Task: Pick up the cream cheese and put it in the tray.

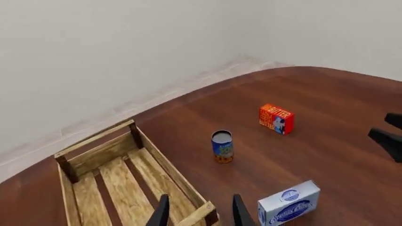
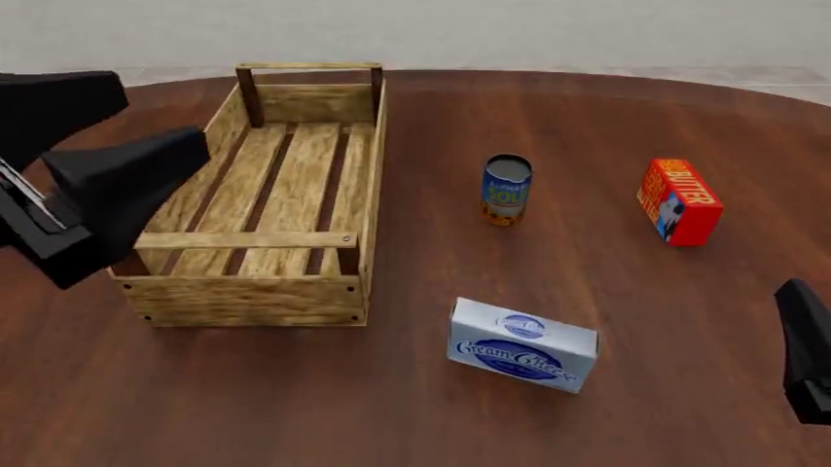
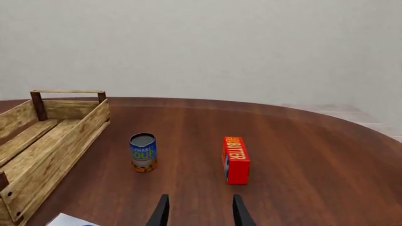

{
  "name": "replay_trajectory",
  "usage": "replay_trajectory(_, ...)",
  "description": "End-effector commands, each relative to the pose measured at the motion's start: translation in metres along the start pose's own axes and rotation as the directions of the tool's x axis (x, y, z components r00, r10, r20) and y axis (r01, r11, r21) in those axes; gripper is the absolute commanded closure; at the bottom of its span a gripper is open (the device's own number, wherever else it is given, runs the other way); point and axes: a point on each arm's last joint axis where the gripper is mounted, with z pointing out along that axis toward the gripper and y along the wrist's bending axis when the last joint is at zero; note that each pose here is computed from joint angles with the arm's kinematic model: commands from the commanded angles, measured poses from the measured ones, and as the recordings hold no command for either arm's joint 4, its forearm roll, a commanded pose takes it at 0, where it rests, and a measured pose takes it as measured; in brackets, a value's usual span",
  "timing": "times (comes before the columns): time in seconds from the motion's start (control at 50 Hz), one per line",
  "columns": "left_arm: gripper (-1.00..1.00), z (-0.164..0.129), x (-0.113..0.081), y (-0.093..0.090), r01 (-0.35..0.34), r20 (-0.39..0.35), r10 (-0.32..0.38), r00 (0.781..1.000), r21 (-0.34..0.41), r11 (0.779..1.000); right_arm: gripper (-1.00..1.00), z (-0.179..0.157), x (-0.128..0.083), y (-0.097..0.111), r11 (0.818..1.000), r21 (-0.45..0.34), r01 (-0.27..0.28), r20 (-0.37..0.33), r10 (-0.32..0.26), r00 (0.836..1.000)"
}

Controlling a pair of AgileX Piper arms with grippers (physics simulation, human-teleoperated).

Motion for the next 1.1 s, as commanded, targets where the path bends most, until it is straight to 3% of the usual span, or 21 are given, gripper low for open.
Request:
replay_trajectory(0.02, -1.0, 0.042, -0.015, -0.018, -0.032, -0.043, 0.037, 0.998, 0.128, 0.991, -1.0, 0.0, -0.001, 0.0, 1.0, 0.0, -0.004, -0.001, 0.004, 1.0)
replay_trajectory(0.08, -1.0, 0.052, -0.015, -0.025, -0.034, -0.069, 0.046, 0.997, 0.161, 0.986, -1.0, 0.0, -0.002, 0.0, 1.0, 0.0, -0.006, -0.001, 0.006, 1.0)
replay_trajectory(0.16, -1.0, 0.071, -0.016, -0.028, -0.082, -0.093, 0.099, 0.991, 0.172, 0.982, -1.0, 0.0, -0.002, 0.0, 1.0, 0.002, -0.008, -0.001, 0.008, 1.0)
replay_trajectory(0.2, -1.0, 0.079, -0.017, -0.037, -0.12, -0.093, 0.143, 0.985, 0.219, 0.968, -1.0, 0.0, -0.001, 0.0, 1.0, 0.004, -0.009, -0.002, 0.009, 1.0)
replay_trajectory(0.26, -1.0, 0.087, -0.021, -0.039, -0.116, -0.104, 0.143, 0.984, 0.226, 0.967, -1.0, 0.0, -0.001, 0.0, 1.0, 0.006, -0.012, -0.001, 0.012, 1.0)
replay_trajectory(0.34, -1.0, 0.101, -0.029, -0.049, -0.143, -0.113, 0.179, 0.977, 0.269, 0.952, -1.0, 0.0, -0.001, 0.0, 1.0, 0.004, -0.012, -0.004, 0.012, 1.0)
replay_trajectory(0.38, -1.0, 0.11, -0.028, -0.053, -0.211, -0.108, 0.25, 0.962, 0.286, 0.935, -1.0, 0.0, 0.0, 0.0, 1.0, 0.003, -0.019, -0.006, 0.019, 1.0)
replay_trajectory(0.48, -1.0, 0.122, -0.04, -0.063, -0.216, -0.114, 0.265, 0.958, 0.325, 0.921, -1.0, 0.0, 0.002, 0.0, 1.0, 0.004, -0.03, -0.006, 0.03, 1.0)
replay_trajectory(0.58, -1.0, 0.138, -0.037, -0.082, -0.283, -0.128, 0.36, 0.924, 0.401, 0.871, -1.0, 0.0, 0.003, 0.0, 0.999, 0.006, -0.034, -0.005, 0.034, 0.999)
replay_trajectory(0.62, -1.0, 0.145, -0.036, -0.086, -0.287, -0.146, 0.376, 0.915, 0.417, 0.862, -1.0, 0.0, 0.004, 0.0, 0.999, 0.005, -0.036, -0.007, 0.036, 0.999)
replay_trajectory(0.7, -1.0, 0.156, -0.019, -0.101, -0.345, -0.163, 0.47, 0.867, 0.484, 0.804, -1.0, 0.0, 0.001, -0.001, 0.998, 0.022, -0.056, 0.005, 0.055, 0.998)
replay_trajectory(0.74, -1.0, 0.159, -0.02, -0.102, -0.327, -0.176, 0.458, 0.872, 0.486, 0.81, -1.0, 0.0, 0.001, -0.001, 0.998, 0.025, -0.058, 0.006, 0.058, 0.998)
replay_trajectory(0.82, -1.0, 0.163, -0.021, -0.107, -0.34, -0.166, 0.472, 0.866, 0.498, 0.798, -1.0, 0.0, 0.001, -0.001, 0.998, 0.024, -0.063, 0.006, 0.063, 0.998)
replay_trajectory(0.86, -1.0, 0.164, -0.019, -0.112, -0.35, -0.156, 0.485, 0.861, 0.51, 0.786, -1.0, 0.0, 0.001, -0.001, 0.998, 0.022, -0.063, 0.005, 0.063, 0.998)
replay_trajectory(0.88, -1.0, 0.165, -0.017, -0.12, -0.357, -0.149, 0.501, 0.852, 0.535, 0.766, -1.0, 0.0, 0.002, -0.001, 0.998, 0.019, -0.064, 0.004, 0.064, 0.998)
replay_trajectory(0.9, -1.0, 0.165, -0.017, -0.12, -0.357, -0.149, 0.501, 0.852, 0.535, 0.766, -1.0, 0.0, 0.002, -0.001, 0.998, 0.019, -0.064, 0.004, 0.064, 0.998)
replay_trajectory(0.94, -1.0, 0.171, -0.002, -0.125, -0.421, -0.119, 0.57, 0.813, 0.556, 0.717, -1.0, 0.0, 0.002, -0.001, 0.997, 0.018, -0.073, 0.006, 0.073, 0.997)
replay_trajectory(0.96, -1.0, 0.171, -0.002, -0.125, -0.421, -0.119, 0.57, 0.813, 0.556, 0.717, -1.0, 0.0, 0.002, -0.001, 0.997, 0.018, -0.073, 0.006, 0.073, 0.997)
replay_trajectory(1.0, -1.0, 0.179, 0.007, -0.125, -0.437, -0.132, 0.602, 0.788, 0.569, 0.697, -1.0, 0.0, 0.001, -0.001, 0.997, 0.016, -0.073, 0.006, 0.073, 0.997)
replay_trajectory(1.1, -1.0, 0.186, 0.013, -0.137, -0.443, -0.13, 0.631, 0.765, 0.605, 0.662, -1.0, 0.0, 0.0, 0.0, 0.997, -0.001, -0.071, 0.014, 0.071, 0.997)
